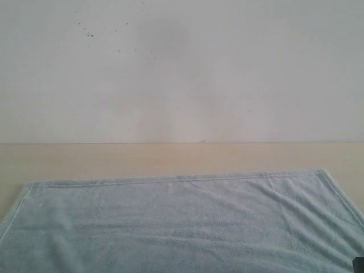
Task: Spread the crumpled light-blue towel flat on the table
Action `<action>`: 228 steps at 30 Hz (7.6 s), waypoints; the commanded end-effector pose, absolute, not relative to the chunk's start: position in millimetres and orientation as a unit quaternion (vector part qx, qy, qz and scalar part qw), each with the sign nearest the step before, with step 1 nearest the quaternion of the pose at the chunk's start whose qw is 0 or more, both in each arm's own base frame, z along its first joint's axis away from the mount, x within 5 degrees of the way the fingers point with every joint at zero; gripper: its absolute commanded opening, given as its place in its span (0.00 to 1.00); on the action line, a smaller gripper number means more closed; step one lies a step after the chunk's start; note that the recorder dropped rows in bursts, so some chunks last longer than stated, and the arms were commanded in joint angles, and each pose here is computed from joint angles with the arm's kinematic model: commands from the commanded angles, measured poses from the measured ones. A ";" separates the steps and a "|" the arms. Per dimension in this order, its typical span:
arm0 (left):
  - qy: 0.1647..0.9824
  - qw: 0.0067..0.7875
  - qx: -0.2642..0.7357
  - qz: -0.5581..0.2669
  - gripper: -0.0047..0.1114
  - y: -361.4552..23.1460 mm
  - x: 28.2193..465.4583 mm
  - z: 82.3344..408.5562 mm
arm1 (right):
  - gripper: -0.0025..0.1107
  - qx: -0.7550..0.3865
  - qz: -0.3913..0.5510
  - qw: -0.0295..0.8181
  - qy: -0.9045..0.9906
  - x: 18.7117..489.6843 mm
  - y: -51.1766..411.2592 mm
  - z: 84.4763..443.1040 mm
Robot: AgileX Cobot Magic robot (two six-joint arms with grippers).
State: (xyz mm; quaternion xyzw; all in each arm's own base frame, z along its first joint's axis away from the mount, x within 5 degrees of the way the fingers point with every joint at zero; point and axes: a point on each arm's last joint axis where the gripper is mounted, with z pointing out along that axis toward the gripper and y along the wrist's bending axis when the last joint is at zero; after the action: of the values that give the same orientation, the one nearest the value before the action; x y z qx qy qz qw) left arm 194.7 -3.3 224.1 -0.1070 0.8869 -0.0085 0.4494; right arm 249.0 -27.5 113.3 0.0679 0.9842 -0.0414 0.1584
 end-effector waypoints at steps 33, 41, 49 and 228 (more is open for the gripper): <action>0.795 0.598 -0.100 -0.014 0.07 4.0 145.4 285.0 | 0.02 -0.080 0.043 0.627 0.774 213.1 30.0 294.7; 0.791 0.595 -0.143 0.018 0.07 13.7 119.0 290.3 | 0.02 -0.055 0.083 0.692 0.715 172.1 30.5 332.9; 0.798 0.595 -0.085 -0.034 0.07 2.3 99.4 293.1 | 0.02 -0.034 0.064 0.709 0.701 125.4 17.9 349.4; 0.770 0.631 0.024 -0.090 0.07 -9.8 54.0 188.1 | 0.02 -0.042 0.070 0.699 0.711 55.7 9.2 204.0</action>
State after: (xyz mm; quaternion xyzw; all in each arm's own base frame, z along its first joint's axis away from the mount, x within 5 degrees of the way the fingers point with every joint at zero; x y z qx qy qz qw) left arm 54.0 -9.4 188.4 0.0243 0.7727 -0.0854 0.6285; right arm 56.1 9.4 202.9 -0.0413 0.7155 0.0708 0.6938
